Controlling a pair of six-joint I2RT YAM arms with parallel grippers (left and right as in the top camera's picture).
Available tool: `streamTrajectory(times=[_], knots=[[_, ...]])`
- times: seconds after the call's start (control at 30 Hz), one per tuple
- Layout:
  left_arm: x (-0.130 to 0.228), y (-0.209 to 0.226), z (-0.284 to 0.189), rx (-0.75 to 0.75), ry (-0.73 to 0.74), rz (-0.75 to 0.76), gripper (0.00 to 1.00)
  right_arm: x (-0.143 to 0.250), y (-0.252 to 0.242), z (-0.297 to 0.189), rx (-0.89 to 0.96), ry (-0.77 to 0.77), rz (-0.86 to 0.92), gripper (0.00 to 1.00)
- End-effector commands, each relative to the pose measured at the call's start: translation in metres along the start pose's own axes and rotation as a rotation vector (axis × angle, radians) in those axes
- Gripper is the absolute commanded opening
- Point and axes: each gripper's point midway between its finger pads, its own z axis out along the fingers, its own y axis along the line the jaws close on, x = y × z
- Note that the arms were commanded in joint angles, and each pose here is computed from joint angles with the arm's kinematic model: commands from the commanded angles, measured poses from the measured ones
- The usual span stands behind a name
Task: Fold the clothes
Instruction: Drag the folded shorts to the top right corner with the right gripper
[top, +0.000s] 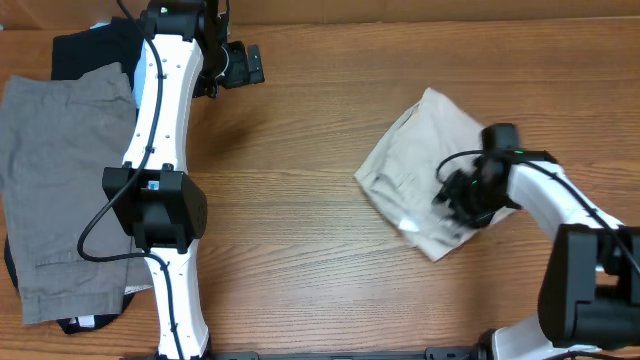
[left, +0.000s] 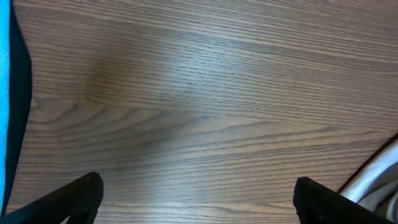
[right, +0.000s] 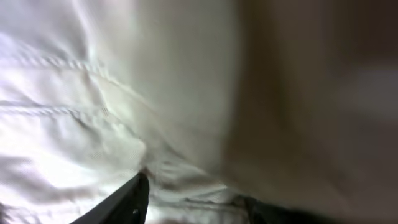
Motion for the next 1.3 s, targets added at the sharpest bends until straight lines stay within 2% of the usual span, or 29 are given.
streamTrajectory(times=[0.0, 0.17, 0.37, 0.53, 0.67, 0.77, 0.87, 0.97, 1.13, 1.17, 1.27], knots=[[-0.007, -0.006, -0.006, 0.006, -0.036, 0.031, 1.00, -0.067, -0.057, 0.002, 0.198, -0.268, 0.057, 0.54], [-0.010, -0.012, -0.006, 0.014, -0.054, 0.033, 1.00, -0.127, -0.045, -0.014, 0.098, -0.492, 0.048, 0.54], [-0.014, -0.022, -0.005, 0.027, -0.078, 0.053, 1.00, -0.175, -0.031, -0.018, 0.023, -0.669, -0.013, 0.55], [-0.023, -0.030, -0.006, 0.042, -0.119, 0.067, 1.00, -0.194, -0.016, -0.025, -0.027, -0.710, -0.050, 0.74], [-0.027, -0.031, -0.007, 0.048, -0.137, 0.069, 1.00, -0.201, 0.012, -0.060, -0.084, -0.674, -0.095, 0.84], [-0.026, -0.031, -0.006, 0.046, -0.133, 0.072, 1.00, -0.194, 0.048, -0.102, -0.174, -0.600, -0.196, 1.00], [-0.024, -0.029, -0.006, 0.040, -0.125, 0.078, 1.00, -0.177, 0.069, -0.129, -0.201, -0.501, -0.250, 1.00], [-0.022, -0.028, -0.006, 0.036, -0.113, 0.076, 1.00, -0.149, 0.072, -0.131, -0.161, -0.379, -0.244, 0.93], [-0.019, -0.027, -0.005, 0.033, -0.104, 0.075, 1.00, -0.090, 0.062, -0.090, -0.084, -0.152, -0.238, 0.57], [-0.019, -0.027, -0.005, 0.033, -0.104, 0.075, 1.00, -0.079, 0.060, -0.080, -0.072, -0.119, -0.245, 0.54], [-0.018, -0.027, -0.005, 0.033, -0.100, 0.075, 1.00, -0.056, 0.056, -0.052, -0.036, -0.069, -0.245, 0.54]])
